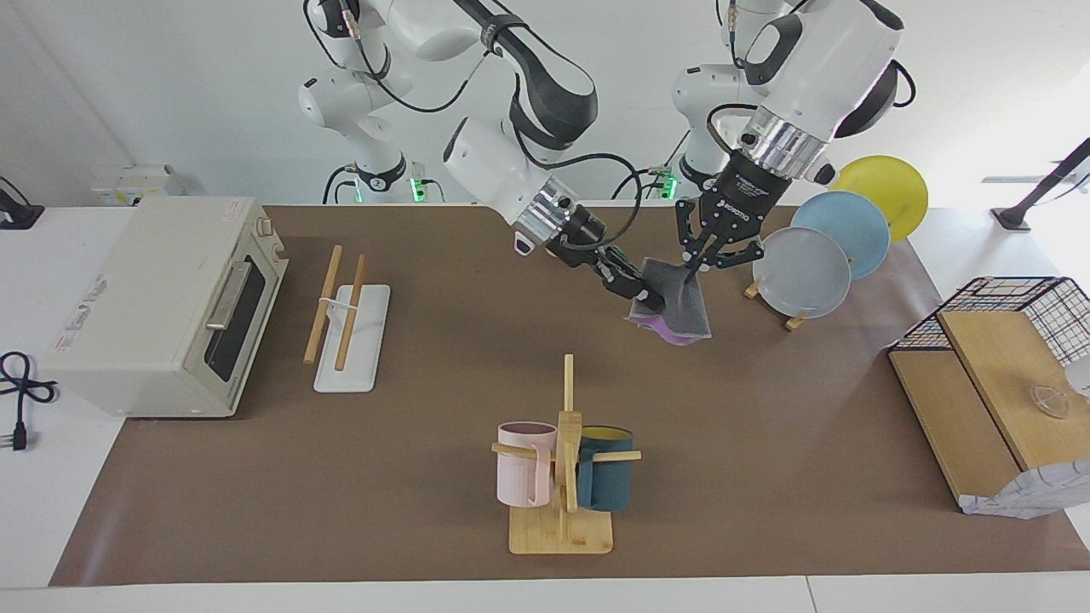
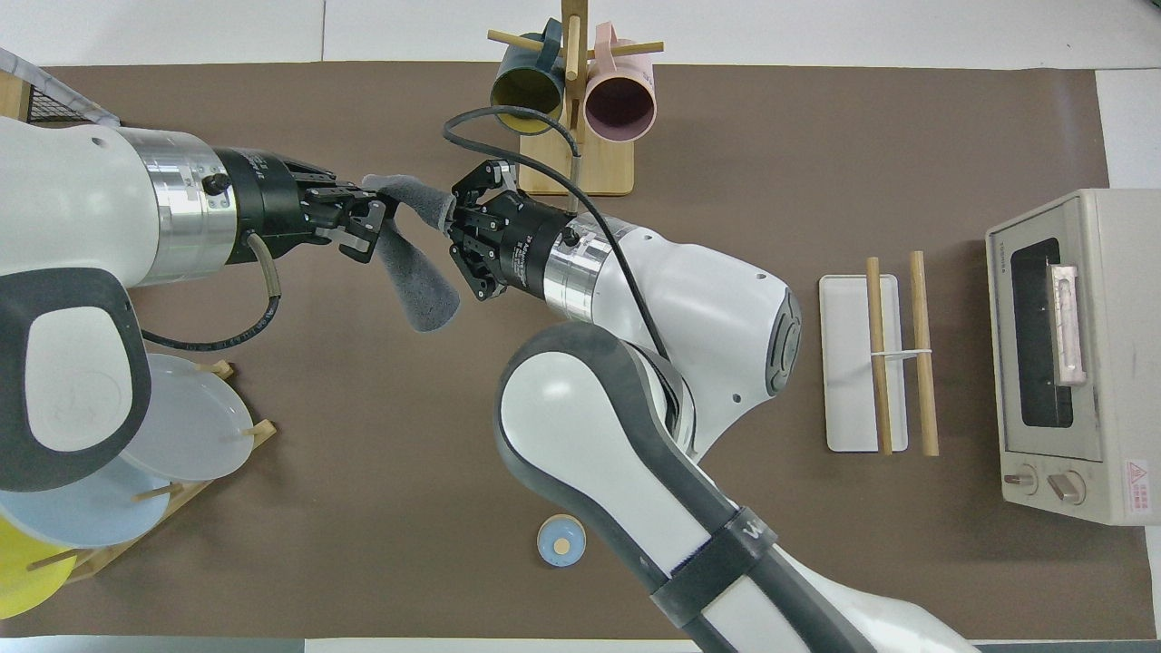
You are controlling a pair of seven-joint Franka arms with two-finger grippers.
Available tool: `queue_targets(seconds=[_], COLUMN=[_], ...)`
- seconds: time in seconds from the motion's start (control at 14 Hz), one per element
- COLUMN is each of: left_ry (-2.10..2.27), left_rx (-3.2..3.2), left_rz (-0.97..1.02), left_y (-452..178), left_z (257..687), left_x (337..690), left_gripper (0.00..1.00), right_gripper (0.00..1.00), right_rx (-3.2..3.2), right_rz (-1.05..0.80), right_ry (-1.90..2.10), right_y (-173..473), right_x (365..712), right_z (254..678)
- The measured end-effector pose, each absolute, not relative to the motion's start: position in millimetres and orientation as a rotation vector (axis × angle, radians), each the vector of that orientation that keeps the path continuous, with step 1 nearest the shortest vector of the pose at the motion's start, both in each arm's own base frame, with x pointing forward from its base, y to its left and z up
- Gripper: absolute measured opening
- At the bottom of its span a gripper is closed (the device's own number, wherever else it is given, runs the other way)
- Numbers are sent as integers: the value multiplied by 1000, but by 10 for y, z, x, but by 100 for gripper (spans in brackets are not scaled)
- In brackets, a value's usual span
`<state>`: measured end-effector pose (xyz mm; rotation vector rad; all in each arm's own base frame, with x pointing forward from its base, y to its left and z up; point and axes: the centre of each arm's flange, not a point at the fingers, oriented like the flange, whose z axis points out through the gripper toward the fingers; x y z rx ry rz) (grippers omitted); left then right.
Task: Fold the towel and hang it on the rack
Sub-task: 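Open the left gripper while the right gripper pulls the towel away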
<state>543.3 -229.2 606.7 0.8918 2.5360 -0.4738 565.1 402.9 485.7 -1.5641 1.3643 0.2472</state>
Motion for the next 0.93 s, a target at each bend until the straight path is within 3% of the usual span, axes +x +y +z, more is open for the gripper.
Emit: queue_targets(seconds=[0.36, 0.57, 0.93], left_ry=[2530, 2528, 2507], left_rx=[918, 935, 1017], left_rz=[-468, -463, -429], left_y=[-2332, -2323, -2199], left_z=[6060, 6031, 5924], left_x=[5371, 5372, 5364], left_gripper=[70, 99, 100], right_gripper=[3, 3, 3], right_rx=[-1753, -2023, -2363], right_rz=[193, 128, 85], right_ry=[1214, 1050, 833], right_y=[4001, 3761, 3692], right_x=[5702, 5854, 5741], right_z=[4836, 4791, 4824])
